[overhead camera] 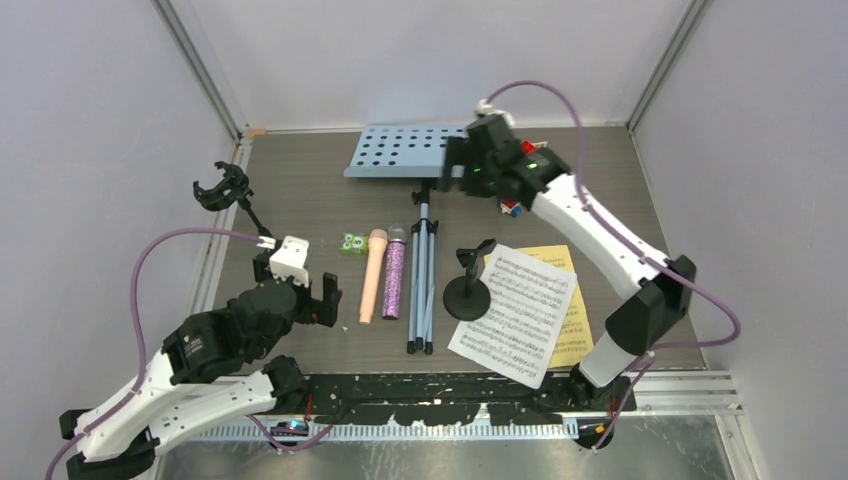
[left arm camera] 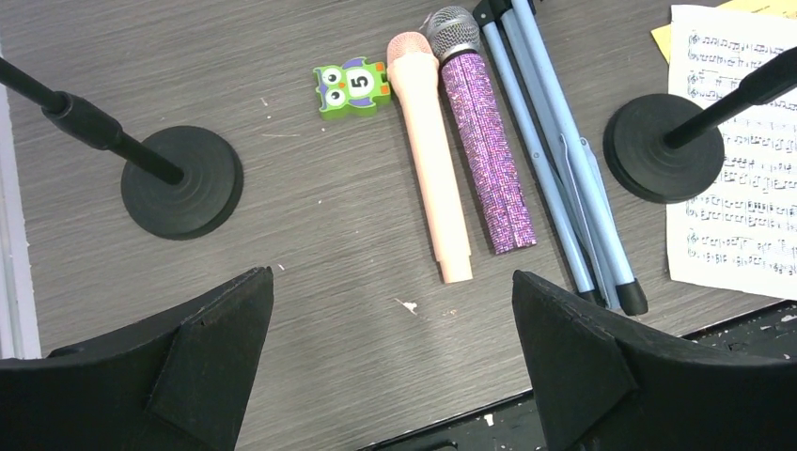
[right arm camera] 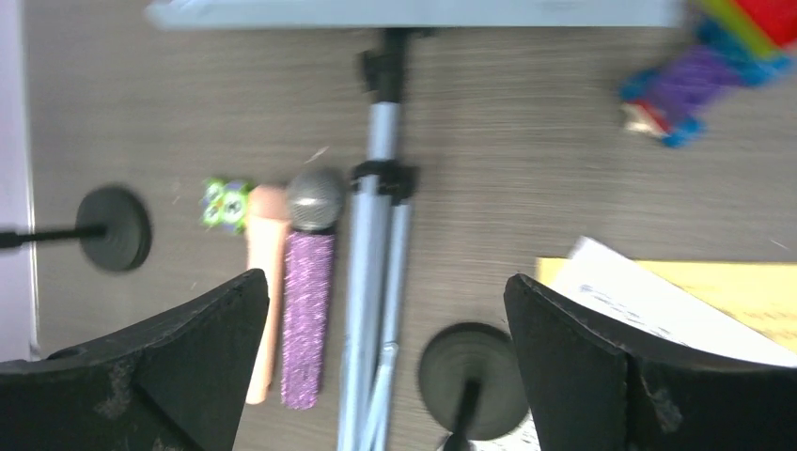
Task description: Pack up the instrument practice props
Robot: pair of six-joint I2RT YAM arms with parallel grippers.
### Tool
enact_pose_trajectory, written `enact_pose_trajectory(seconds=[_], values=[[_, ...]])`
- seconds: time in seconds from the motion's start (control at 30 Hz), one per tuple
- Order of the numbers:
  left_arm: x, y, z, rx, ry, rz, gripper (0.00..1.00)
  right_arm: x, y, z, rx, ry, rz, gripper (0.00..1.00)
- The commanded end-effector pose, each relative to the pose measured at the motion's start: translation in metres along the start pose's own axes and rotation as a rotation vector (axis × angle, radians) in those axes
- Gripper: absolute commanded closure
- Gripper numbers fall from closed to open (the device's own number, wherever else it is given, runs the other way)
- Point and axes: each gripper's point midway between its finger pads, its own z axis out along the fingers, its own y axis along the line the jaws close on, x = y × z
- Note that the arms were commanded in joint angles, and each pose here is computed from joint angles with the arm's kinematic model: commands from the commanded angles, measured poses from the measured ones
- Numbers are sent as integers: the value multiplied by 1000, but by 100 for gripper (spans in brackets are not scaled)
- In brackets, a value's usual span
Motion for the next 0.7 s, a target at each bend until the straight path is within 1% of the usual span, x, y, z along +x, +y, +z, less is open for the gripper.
enact_pose_trajectory(seconds=[0.0,0.07,0.13,0.23,0.33,0.4,0.47,0.53,0.67], values=[[-4,-6,4,13,-8,-5,0,-19,-82,-40,-5,9,229,0],[-3,-8,4,22,0,2,0,-24,-115,-55,-24,-21,349,0],[-3,-9,5,25,5,9,0,-20,-152,-71,48,-72,420,0],[-4,-10,5,20,8,0,0,-9,-176,-102,141,-152,377,0],[-7,-9,3,14,13,-23,0,11,-196,-126,231,-178,348,0],[-7,-9,1,9,17,-49,0,24,-207,-142,285,-193,345,0],[-8,-5,0,-24,15,-106,0,35,-212,-155,304,-204,352,0],[-6,-5,1,-41,23,-147,0,46,-212,-164,298,-199,360,0],[-2,-5,3,-67,61,-152,0,62,-205,-172,263,-156,374,0]])
